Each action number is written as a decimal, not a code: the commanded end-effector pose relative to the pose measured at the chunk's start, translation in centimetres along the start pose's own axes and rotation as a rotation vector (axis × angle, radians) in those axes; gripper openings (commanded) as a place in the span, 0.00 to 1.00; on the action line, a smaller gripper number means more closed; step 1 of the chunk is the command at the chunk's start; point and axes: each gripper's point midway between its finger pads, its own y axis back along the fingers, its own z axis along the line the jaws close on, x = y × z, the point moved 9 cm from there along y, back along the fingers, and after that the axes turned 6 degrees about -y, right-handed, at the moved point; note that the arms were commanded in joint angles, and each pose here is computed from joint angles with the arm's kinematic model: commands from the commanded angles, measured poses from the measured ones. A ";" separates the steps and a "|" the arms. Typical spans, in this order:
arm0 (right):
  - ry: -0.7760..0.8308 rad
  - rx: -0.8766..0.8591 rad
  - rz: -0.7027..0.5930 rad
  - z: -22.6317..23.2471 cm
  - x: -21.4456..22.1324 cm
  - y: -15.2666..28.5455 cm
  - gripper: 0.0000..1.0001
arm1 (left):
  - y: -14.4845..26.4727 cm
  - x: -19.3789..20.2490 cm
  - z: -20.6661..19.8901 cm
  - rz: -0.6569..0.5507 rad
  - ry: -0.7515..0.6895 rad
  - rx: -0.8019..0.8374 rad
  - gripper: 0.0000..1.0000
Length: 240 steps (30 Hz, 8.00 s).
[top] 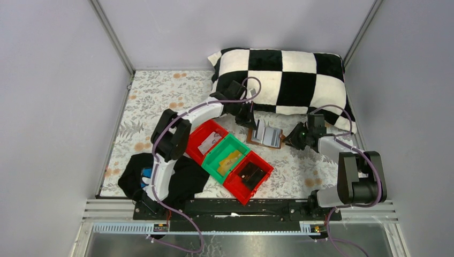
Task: Take the credit cards out of the card holder
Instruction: Remove the credit card from the card holder, then place the credit card in the storage box, then remove the credit card from the card holder.
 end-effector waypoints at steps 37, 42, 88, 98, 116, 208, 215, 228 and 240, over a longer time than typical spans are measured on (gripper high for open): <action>0.029 -0.056 -0.033 2.2 -1.6 1.2 0.32 | 15.2 8.1 0.9 0.033 -0.317 -1.090 0.00; 0.030 -0.052 -0.026 2.1 -1.6 1.1 0.32 | 12.9 9.2 1.3 0.082 -0.340 -1.077 0.00; 0.106 -0.192 0.062 4.9 -1.8 0.0 0.33 | 1.4 0.4 -9.0 -0.174 -0.244 -0.132 0.48; 0.102 -0.184 0.119 4.4 -0.6 -1.6 0.35 | -0.8 0.7 -2.3 -0.085 -0.074 -0.079 0.47; 0.083 -0.117 0.065 2.9 0.1 -1.5 0.37 | -2.5 1.4 0.3 -0.035 -0.055 -0.115 0.47; 0.040 -0.381 0.114 7.0 -0.1 -1.8 0.37 | 0.3 -0.4 -2.4 -0.112 -0.134 -0.056 0.64; 0.055 -0.404 0.141 8.4 0.3 -2.6 0.37 | 2.8 -1.5 -3.7 -0.174 -0.139 -0.053 0.65; 0.070 -0.481 0.176 12.4 0.8 -4.5 0.37 | 7.2 -3.2 -5.4 -0.303 -0.114 -0.043 0.66; 0.090 -0.534 0.236 16.1 1.5 -7.1 0.37 | 9.1 -3.4 -4.4 -0.336 -0.090 -0.055 0.66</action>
